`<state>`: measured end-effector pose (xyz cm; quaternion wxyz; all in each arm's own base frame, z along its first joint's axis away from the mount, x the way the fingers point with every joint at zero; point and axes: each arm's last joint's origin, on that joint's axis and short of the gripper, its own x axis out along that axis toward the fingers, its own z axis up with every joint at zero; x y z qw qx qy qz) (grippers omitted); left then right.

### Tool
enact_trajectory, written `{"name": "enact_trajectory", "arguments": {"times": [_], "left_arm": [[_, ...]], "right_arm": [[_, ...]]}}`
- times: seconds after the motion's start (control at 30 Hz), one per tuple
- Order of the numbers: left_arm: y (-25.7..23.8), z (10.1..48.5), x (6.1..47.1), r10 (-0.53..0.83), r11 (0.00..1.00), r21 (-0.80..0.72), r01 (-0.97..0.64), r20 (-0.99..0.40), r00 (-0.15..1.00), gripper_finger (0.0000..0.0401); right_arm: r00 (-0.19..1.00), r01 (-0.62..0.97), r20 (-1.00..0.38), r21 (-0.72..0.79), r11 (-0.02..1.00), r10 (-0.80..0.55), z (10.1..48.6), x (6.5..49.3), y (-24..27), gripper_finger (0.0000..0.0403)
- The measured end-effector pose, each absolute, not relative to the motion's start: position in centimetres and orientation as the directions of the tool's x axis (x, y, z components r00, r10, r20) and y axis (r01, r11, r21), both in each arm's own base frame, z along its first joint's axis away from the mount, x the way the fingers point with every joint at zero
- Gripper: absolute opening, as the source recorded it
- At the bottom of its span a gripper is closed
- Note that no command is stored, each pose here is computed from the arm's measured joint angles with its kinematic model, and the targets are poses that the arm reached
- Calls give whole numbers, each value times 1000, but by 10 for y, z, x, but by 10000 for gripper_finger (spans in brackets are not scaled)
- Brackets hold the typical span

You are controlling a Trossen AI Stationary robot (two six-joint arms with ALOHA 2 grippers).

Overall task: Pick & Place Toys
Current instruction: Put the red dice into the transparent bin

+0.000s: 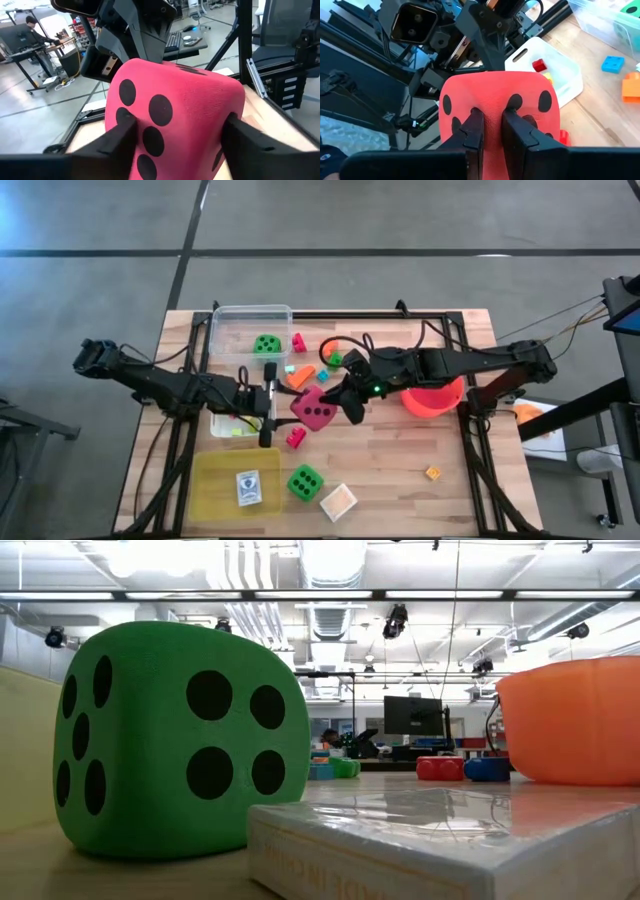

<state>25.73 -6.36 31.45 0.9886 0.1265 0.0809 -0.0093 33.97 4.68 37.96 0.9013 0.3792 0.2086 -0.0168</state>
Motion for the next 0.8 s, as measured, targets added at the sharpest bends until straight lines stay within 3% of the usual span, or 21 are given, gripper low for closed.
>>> {"name": "enact_trajectory", "arguments": {"times": [0.07, 0.37, 0.8], "left_arm": [[-64, 315, 257, -7, 974, 223, 43, -162, 987, 184], [-67, 326, 258, -91, 966, 229, 124, -152, 984, 184], [-66, 326, 257, -69, 976, 191, 108, -200, 977, 172]], "right_arm": [[913, 184, -386, 680, 710, 133, 380, 340, 47, 33], [916, 149, -369, 679, 719, 159, 381, 341, 48, 38], [914, 155, -375, 677, 719, 156, 380, 341, 48, 299]]}}
